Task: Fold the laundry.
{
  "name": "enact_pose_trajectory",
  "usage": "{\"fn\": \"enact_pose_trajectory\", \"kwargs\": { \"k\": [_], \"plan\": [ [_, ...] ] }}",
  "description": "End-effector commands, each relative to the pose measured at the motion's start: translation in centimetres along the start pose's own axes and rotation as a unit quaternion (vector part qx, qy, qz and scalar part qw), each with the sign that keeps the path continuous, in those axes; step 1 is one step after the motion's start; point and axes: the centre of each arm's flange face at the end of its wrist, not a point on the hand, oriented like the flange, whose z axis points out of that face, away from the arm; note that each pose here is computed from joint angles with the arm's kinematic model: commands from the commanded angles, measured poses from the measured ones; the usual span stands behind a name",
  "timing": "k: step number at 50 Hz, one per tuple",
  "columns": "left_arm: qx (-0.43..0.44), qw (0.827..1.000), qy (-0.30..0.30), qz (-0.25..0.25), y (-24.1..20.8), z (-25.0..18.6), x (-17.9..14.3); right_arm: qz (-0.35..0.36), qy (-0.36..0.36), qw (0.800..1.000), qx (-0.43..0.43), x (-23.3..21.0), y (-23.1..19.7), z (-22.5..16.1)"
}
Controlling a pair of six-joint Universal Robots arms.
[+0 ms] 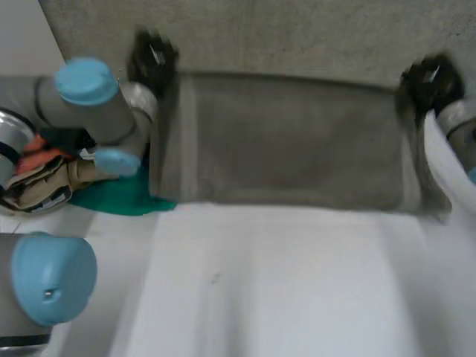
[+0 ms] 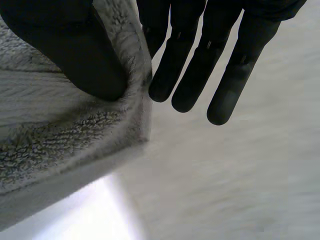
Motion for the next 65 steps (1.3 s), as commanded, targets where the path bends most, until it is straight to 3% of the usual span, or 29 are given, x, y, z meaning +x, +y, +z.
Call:
{"fn": "enact_pose_trajectory", "kwargs": {
  "k": [1,4,8,17,24,31,36,43,47,48,52,56,58,65],
  "plan": [
    [0.176,0.956,-0.139,-0.188,-9.4,1.5,-12.6,0.105,0.237,0.940,0.221,11.6,-11.0,1.7],
    [0.201,0.946,-0.152,-0.205,-10.8,1.2,-14.7,0.125,0.245,0.927,0.255,13.1,-13.1,1.1],
    [0.207,0.944,-0.142,-0.215,-11.4,0.9,-15.2,0.132,0.206,0.939,0.243,12.5,-14.0,0.7],
    [0.125,0.960,-0.038,-0.248,-7.1,0.2,-9.6,0.174,0.091,0.973,0.125,7.5,-10.5,-0.7],
    [0.026,0.967,-0.007,-0.254,-0.4,-1.2,-5.3,0.187,0.036,0.981,0.037,3.3,-5.8,-2.0],
    [-0.064,0.966,0.055,-0.244,3.4,-4.0,-1.0,0.151,-0.023,0.985,-0.074,-1.9,0.2,-4.2],
    [-0.159,0.956,0.155,-0.194,4.2,-8.4,2.0,0.128,-0.101,0.971,-0.178,-4.3,1.6,-7.6],
    [-0.247,0.938,0.218,-0.108,3.7,-12.9,0.5,0.105,-0.160,0.941,-0.279,-2.9,1.2,-11.6],
    [-0.302,0.914,0.263,-0.070,2.1,-16.4,-1.0,0.087,-0.181,0.921,-0.334,-0.3,-0.5,-14.5],
    [-0.326,0.899,0.287,-0.064,1.2,-18.1,-1.7,0.080,-0.195,0.912,-0.352,0.7,-1.5,-15.8],
    [-0.352,0.865,0.352,-0.060,-0.7,-21.6,-3.0,0.068,-0.246,0.884,-0.391,1.8,-3.1,-19.1],
    [-0.329,0.852,0.403,-0.064,-2.0,-23.1,-3.2,0.029,-0.304,0.865,-0.399,1.5,-3.2,-20.7],
    [-0.318,0.851,0.412,-0.064,-2.2,-23.1,-3.1,0.007,-0.309,0.868,-0.388,1.4,-2.9,-20.4],
    [-0.311,0.885,0.342,-0.058,-0.7,-19.0,-3.3,0.033,-0.262,0.892,-0.366,0.2,-0.7,-17.4]
  ]
}}
